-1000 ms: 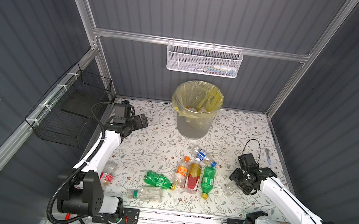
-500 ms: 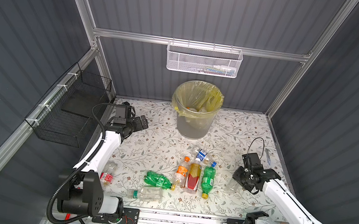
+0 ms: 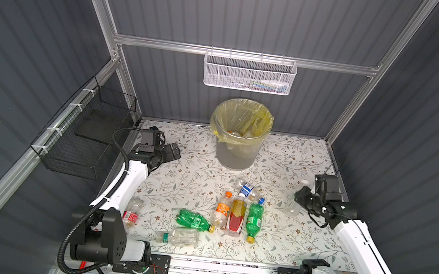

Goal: Throw the plastic bottles in the bin
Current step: Pick up the plastic bottle from the middle-right of the table, then throw the plastic bottle into the trash bin.

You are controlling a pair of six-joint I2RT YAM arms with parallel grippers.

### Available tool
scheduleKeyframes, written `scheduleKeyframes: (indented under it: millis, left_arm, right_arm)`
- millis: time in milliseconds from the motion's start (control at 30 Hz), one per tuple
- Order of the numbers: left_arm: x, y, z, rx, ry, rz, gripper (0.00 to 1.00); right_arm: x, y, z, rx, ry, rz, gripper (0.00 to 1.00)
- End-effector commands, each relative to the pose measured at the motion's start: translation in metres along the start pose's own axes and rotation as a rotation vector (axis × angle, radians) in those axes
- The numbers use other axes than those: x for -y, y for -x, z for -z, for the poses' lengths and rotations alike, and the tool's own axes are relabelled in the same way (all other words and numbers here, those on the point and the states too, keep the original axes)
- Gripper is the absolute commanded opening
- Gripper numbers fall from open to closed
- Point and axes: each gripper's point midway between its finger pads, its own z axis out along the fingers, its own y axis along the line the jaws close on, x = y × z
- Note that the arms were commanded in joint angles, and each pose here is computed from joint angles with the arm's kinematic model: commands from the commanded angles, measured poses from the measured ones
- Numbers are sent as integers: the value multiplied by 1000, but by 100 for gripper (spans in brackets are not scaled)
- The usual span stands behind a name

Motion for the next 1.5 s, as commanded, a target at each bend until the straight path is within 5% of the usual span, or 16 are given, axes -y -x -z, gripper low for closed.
scheduleKeyframes:
  millis: [0, 167, 400, 600, 700, 800, 933, 1067, 1467]
  left_arm:
    - [-7, -4, 11, 9, 23, -6, 100]
    - [-17, -18, 17, 7, 51, 10, 100]
    - [-22, -33, 34, 81, 23, 51, 100]
    - [-30, -39, 55, 150, 37, 81, 100]
    - [-39, -47, 60, 162, 67, 120, 100]
    - [-46, -58, 57, 123, 100, 140, 100]
    - [-59, -64, 59, 86, 181, 171, 100]
    - [-77, -73, 68, 35, 296, 203, 100]
    - [-139, -86, 85, -54, 447, 388, 100]
  right_arm:
    - [-31, 61, 44, 224, 89, 120, 38]
    - [-78, 126, 114, 559, 279, 197, 39]
    - [-116, 165, 207, 941, 476, 311, 39]
    - [-156, 192, 265, 1100, 669, 352, 38]
    - [-198, 205, 255, 1000, 825, 372, 38]
    - [-263, 199, 204, 710, 918, 491, 38]
    - [-301, 181, 134, 363, 798, 570, 65]
    - [-280, 202, 118, 421, 610, 542, 98]
    - [-166, 208, 113, 513, 403, 296, 99]
